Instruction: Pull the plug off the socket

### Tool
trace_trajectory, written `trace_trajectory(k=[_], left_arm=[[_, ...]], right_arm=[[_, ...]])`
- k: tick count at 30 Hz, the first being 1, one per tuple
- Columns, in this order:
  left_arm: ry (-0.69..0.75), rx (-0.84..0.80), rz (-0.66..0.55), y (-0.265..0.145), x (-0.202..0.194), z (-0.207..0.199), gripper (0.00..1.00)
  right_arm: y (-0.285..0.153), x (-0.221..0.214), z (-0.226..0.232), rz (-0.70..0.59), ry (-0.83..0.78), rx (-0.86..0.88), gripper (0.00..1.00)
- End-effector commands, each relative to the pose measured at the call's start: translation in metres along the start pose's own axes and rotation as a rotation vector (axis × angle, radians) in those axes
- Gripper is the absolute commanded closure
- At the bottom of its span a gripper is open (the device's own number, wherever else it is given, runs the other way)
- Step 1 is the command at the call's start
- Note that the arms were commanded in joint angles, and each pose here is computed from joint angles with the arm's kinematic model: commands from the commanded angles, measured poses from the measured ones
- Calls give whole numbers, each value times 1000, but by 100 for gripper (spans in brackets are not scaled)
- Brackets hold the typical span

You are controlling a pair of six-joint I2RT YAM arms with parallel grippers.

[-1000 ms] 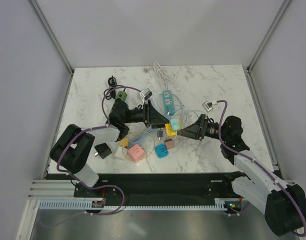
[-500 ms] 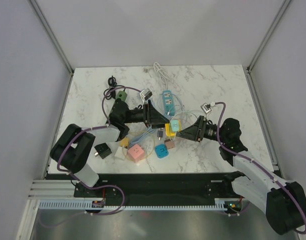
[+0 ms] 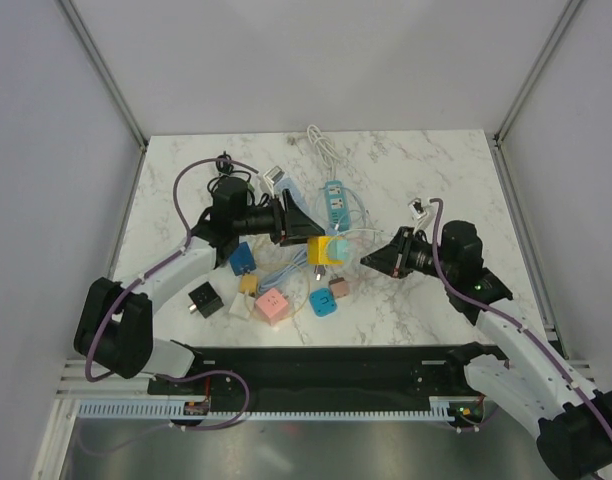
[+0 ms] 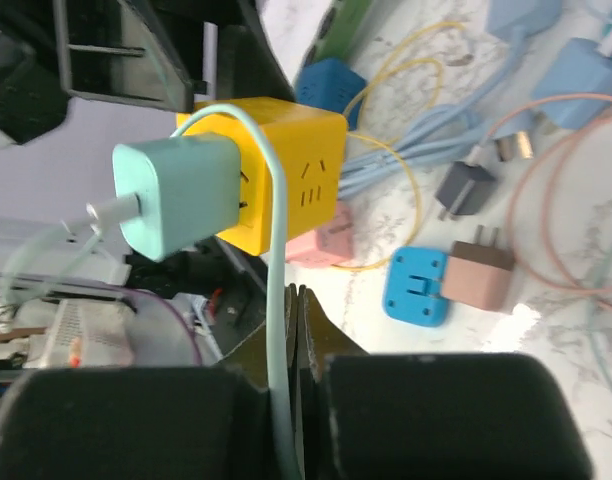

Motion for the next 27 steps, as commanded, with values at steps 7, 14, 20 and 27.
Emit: trace_trajectory(k=[7, 14, 20, 27], left_arm=[[71, 44, 25, -6, -2, -4, 98], [50, 100, 22, -5, -2, 2, 87], [87, 192, 137, 17, -33, 8, 54], [141, 209, 254, 65, -84, 13, 50]], right_arm=[[-5, -9, -16, 60, -48, -135, 100], [-4, -15, -20, 91, -23, -143, 98], [0, -25, -33, 144, 20, -202, 88], [-7, 6, -36, 53, 5, -480, 92]])
Point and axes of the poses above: each gripper's point midway between its finger pads, its own y axis out along the fingers, its own z axis along the line the jaws close on, x = y × z, the point moved 9 cm from there along -y, back along the fingers, and after that the axes turned 5 degrees about -y, right-handed, at the moved point
